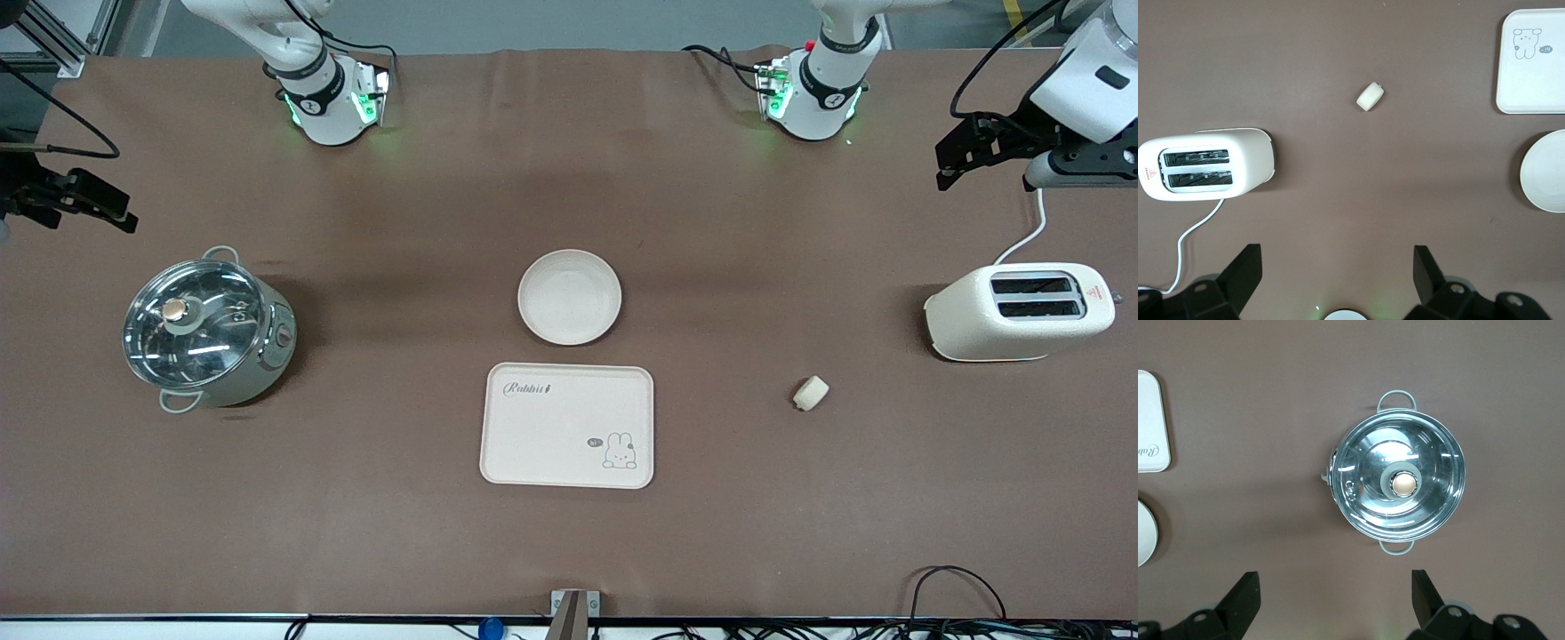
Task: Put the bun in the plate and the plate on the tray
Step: 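Grasp the cream bun with the left gripper while the right gripper reaches the plate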
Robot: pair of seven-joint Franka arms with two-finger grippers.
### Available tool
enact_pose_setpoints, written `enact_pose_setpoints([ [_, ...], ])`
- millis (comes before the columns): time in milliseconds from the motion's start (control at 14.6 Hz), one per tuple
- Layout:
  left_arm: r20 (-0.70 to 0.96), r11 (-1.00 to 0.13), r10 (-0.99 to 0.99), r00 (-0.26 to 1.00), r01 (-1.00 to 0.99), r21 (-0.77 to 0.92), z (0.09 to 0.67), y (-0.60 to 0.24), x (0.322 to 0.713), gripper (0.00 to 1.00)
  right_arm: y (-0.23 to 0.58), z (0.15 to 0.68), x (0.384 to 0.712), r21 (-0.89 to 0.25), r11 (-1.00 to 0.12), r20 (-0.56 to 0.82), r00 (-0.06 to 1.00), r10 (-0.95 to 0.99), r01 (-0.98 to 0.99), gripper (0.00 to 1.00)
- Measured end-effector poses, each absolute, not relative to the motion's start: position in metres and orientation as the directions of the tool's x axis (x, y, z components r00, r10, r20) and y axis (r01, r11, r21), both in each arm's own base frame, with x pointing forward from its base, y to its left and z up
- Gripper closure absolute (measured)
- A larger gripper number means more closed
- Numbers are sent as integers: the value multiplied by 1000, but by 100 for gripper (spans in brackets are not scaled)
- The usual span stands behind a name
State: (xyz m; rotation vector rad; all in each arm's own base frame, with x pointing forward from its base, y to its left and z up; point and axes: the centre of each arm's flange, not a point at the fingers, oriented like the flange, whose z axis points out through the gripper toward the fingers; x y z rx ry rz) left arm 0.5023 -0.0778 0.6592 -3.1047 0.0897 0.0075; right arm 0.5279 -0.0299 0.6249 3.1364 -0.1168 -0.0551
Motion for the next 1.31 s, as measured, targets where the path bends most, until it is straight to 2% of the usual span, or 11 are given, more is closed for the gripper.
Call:
enact_pose_setpoints([
  [344,-15,-998,-53,998,-54,-34,654,-75,506,0,-30,625,528,4,-997,-38,997,-74,-74,0],
  [618,-22,-998,-52,998,-52,-19,617,-74,541,0,-23,624,528,-43,-997,-42,997,-69,-71,0],
  [1031,-16,-1000,-2,1000,-1,14,502,-73,603,0,28,599,535,-131,-991,-54,999,6,-1,0],
  [1305,-29,-995,92,995,93,30,394,-74,616,0,72,531,555,-201,-979,-87,995,44,26,0],
])
